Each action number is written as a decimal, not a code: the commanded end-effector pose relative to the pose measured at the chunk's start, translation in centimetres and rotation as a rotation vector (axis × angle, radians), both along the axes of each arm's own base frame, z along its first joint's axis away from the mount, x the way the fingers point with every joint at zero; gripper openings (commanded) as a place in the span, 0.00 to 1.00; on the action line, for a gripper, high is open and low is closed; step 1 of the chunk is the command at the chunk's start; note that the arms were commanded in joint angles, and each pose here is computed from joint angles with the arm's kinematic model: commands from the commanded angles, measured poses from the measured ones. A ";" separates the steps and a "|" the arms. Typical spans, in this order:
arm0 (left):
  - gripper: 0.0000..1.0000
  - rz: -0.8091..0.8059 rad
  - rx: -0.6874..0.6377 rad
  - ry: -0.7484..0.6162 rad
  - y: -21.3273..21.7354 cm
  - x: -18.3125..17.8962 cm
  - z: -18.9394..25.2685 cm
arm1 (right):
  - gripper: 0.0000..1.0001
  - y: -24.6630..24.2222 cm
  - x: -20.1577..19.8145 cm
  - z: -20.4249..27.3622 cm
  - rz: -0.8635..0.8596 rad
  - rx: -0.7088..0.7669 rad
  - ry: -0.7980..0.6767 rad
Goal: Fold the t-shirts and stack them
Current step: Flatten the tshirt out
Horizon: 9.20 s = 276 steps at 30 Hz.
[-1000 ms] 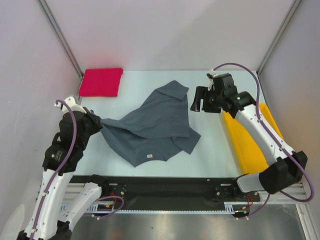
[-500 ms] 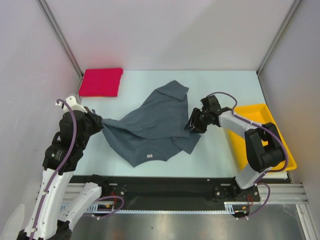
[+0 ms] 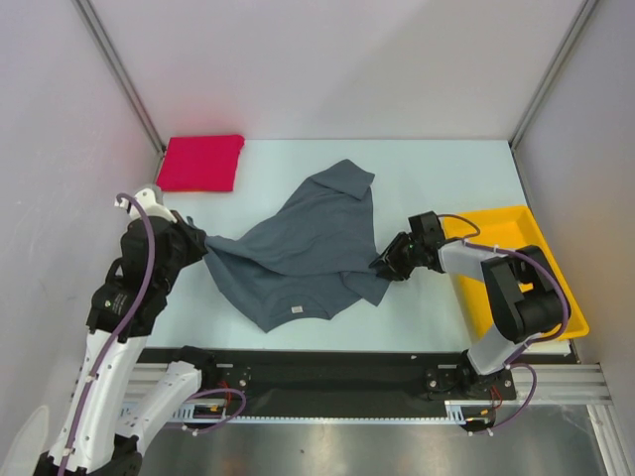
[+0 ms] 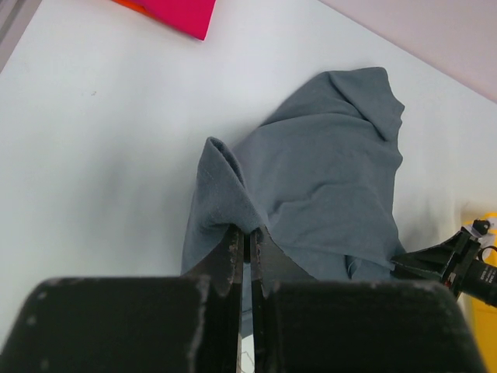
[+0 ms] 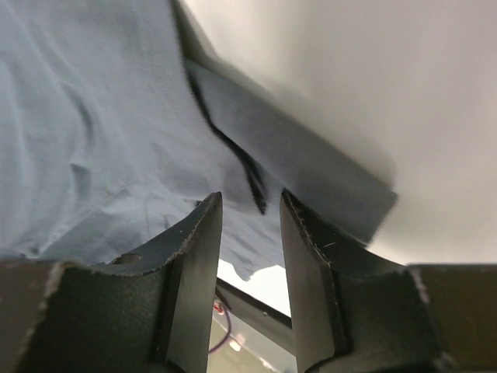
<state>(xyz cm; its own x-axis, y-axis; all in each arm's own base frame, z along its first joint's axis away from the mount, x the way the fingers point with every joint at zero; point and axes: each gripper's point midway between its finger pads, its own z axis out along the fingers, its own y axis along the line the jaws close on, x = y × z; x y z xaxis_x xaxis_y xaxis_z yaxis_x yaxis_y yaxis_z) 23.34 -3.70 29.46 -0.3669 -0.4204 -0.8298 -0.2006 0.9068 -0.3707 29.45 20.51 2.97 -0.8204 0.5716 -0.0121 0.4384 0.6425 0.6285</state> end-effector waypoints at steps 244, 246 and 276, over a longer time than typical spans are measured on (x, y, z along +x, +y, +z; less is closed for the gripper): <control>0.42 -0.029 -0.048 0.898 -7.4 -12.3 -28.8 | 0.63 -11.3 2.2 6.1 0.240 -0.388 -0.139; 0.41 -0.028 -0.040 0.916 -7.4 -12.5 -29.1 | 0.63 -11.6 2.4 5.9 0.211 -0.398 -0.121; 0.00 -0.162 0.105 0.521 -8.4 -3.5 -17.1 | 0.38 -17.7 2.2 0.0 -0.225 -0.624 0.088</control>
<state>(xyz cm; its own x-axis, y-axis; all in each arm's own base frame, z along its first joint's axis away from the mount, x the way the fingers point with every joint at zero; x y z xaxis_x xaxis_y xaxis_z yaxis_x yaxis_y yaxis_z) 18.54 -12.37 10.38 -0.8209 -0.2941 -0.4896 -0.2325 0.9551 -0.1839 30.90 3.46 3.13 -0.7381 0.6121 -0.2839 0.6006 0.7878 0.1369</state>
